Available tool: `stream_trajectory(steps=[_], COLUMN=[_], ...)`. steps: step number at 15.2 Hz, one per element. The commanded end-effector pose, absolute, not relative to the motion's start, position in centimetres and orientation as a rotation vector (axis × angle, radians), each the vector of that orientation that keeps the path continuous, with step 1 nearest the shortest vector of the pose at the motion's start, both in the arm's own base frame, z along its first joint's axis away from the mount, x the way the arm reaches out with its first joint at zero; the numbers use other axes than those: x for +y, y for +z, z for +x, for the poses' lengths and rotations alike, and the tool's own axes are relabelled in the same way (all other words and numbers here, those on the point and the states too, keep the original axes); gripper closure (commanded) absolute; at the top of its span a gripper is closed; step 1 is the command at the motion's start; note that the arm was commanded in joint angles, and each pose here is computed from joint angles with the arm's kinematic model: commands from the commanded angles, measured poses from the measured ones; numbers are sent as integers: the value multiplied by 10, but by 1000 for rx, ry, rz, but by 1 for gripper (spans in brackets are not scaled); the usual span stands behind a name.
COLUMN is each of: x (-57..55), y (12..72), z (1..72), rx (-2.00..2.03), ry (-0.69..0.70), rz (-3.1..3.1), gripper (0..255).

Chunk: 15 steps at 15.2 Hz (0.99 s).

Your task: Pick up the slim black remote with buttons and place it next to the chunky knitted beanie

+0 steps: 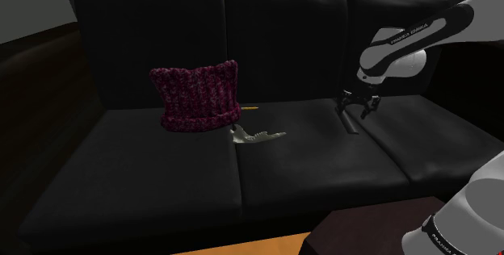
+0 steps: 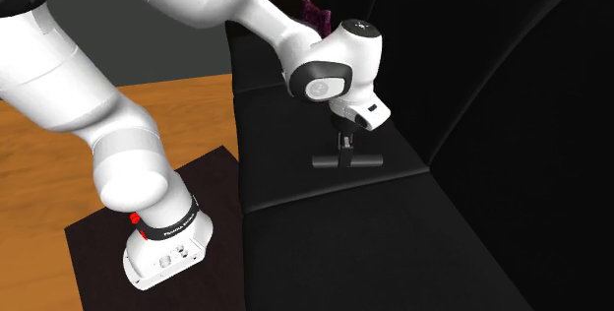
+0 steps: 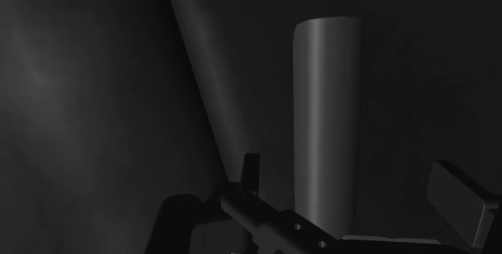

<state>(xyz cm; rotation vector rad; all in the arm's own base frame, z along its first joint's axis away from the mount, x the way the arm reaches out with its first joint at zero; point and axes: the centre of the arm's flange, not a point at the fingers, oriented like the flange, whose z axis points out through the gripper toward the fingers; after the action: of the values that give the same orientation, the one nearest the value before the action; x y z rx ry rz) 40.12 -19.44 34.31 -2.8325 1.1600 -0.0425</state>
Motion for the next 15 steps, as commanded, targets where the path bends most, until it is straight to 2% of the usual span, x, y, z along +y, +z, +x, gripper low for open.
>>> stream_trajectory(steps=[1,5,12,13,15], x=[-194,-193,-193,-193,-193], y=[333,315,315,315,315], z=[401,402,402,402,402], rx=[1165,1165,1165,1165,1165], ry=[-44,-44,-43,-43,-43], rz=[-2830,-2830,-2830,-2830,-2830], gripper=[0,0,0,255,255])
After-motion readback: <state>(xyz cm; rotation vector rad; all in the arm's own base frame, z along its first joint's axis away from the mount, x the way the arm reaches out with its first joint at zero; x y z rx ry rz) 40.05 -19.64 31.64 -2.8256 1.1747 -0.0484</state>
